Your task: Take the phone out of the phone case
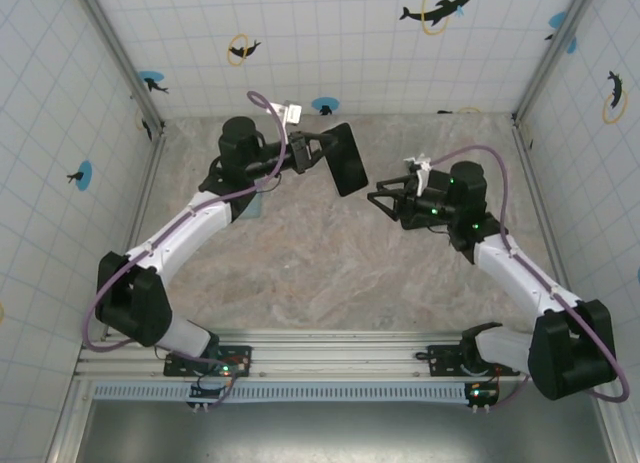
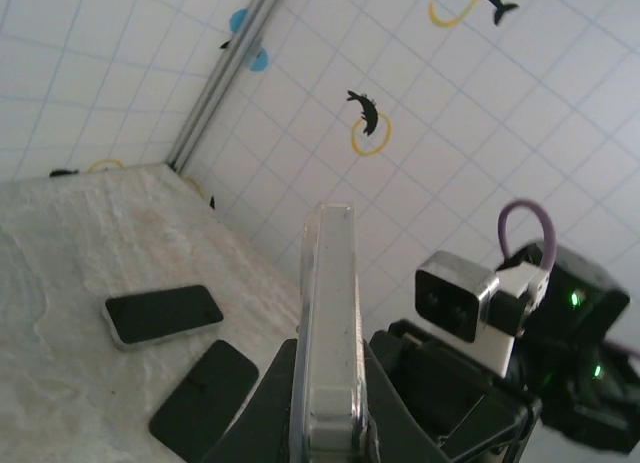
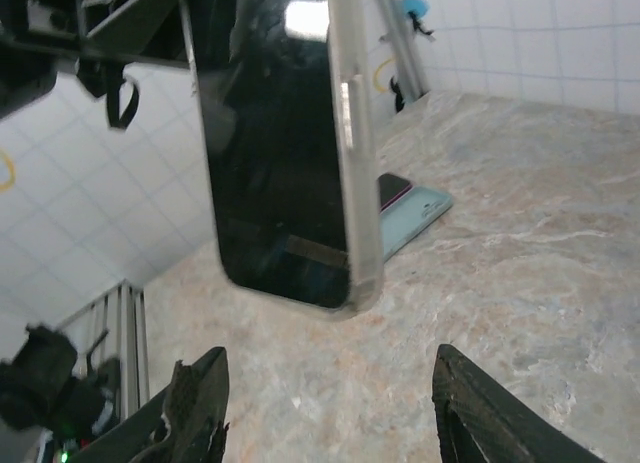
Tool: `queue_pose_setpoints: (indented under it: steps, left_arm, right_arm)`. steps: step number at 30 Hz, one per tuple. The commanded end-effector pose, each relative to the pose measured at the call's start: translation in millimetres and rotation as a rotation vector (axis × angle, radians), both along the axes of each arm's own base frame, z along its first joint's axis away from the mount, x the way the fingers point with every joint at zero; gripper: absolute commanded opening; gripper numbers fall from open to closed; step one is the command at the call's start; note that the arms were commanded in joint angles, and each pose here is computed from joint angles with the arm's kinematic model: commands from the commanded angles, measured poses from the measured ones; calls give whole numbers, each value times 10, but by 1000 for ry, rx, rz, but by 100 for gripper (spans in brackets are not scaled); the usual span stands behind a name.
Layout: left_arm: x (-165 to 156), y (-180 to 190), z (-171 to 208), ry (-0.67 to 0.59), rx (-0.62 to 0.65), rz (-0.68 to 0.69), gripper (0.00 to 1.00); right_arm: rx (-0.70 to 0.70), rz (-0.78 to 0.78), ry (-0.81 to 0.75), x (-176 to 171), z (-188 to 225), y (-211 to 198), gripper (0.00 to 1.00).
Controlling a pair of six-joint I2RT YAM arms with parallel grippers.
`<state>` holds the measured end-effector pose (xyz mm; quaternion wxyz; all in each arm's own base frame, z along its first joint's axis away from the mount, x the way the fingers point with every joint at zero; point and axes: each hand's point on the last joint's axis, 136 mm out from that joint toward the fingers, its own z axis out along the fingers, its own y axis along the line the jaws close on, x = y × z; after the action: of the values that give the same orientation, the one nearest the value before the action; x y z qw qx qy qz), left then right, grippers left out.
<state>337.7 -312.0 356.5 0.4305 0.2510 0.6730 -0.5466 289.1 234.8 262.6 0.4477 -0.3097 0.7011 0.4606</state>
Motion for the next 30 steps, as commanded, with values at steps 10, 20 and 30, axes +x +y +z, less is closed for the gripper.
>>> queue_pose_setpoints:
  steps: [10,20,30]
  left_arm:
    - [-530,97,385,-440,126,-201,0]
    - [-717,165,519,-481,107,-249,0]
    - [-779,189,520,-463,98,-267,0]
  right_arm:
    - [-174,257,-276,-143,40,260,53]
    - [-254,396,-353,-200,-84,481,46]
    - [-239,436,-420,-248,-7,617,39]
